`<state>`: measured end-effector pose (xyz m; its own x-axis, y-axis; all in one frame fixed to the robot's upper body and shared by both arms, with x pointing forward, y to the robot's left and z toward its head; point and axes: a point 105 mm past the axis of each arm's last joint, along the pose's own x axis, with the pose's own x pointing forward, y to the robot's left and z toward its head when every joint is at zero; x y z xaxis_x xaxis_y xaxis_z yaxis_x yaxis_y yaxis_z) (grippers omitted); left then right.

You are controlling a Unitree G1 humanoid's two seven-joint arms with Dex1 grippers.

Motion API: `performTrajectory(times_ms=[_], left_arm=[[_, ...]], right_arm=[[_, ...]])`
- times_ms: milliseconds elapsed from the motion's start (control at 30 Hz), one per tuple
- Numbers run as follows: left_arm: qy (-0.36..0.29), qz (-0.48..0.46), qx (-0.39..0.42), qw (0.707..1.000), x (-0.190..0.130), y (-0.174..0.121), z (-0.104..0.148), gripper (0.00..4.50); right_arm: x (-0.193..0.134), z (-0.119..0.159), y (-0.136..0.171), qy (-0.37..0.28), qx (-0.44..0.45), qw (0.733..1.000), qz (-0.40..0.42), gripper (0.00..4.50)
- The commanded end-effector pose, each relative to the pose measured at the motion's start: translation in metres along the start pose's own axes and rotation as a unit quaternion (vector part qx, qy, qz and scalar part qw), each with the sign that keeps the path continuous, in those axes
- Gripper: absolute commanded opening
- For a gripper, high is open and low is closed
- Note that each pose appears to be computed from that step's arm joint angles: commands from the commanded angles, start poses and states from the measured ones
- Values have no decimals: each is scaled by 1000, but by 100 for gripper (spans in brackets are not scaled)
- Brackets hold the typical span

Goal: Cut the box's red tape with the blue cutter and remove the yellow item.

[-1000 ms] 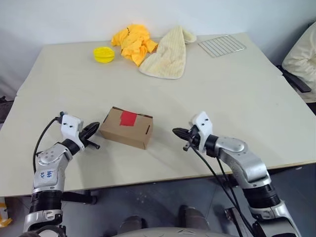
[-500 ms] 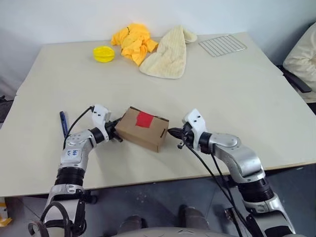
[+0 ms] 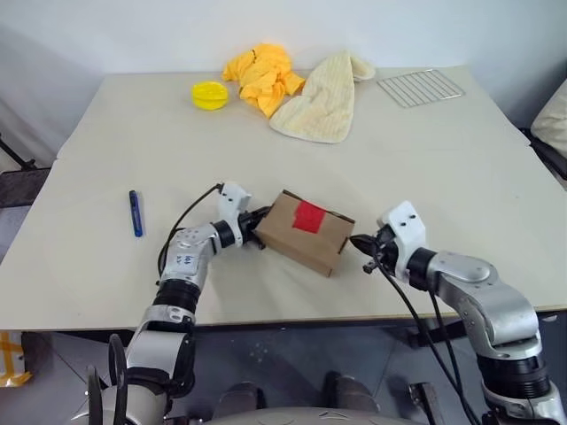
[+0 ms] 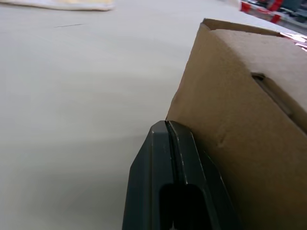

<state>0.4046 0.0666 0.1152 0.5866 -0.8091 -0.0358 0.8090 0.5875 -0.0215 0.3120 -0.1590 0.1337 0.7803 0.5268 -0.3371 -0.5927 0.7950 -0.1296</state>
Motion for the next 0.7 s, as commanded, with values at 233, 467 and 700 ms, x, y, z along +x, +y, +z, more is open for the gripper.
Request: performTrajectory(times_ms=[233,467,700], left_arm=[[8,-72,3,997,55,-52,-8,0],[26,-90,18,995,62,-61,-14,0],[37,-57,43,997,56,-45,-16,0]], right_arm=[[-22,9,-15,-28,-15,999,-36,2],[-24,8,-27,-24,-23,998,-53,2],[-37,0,-32,-3,-31,997,-68,2]])
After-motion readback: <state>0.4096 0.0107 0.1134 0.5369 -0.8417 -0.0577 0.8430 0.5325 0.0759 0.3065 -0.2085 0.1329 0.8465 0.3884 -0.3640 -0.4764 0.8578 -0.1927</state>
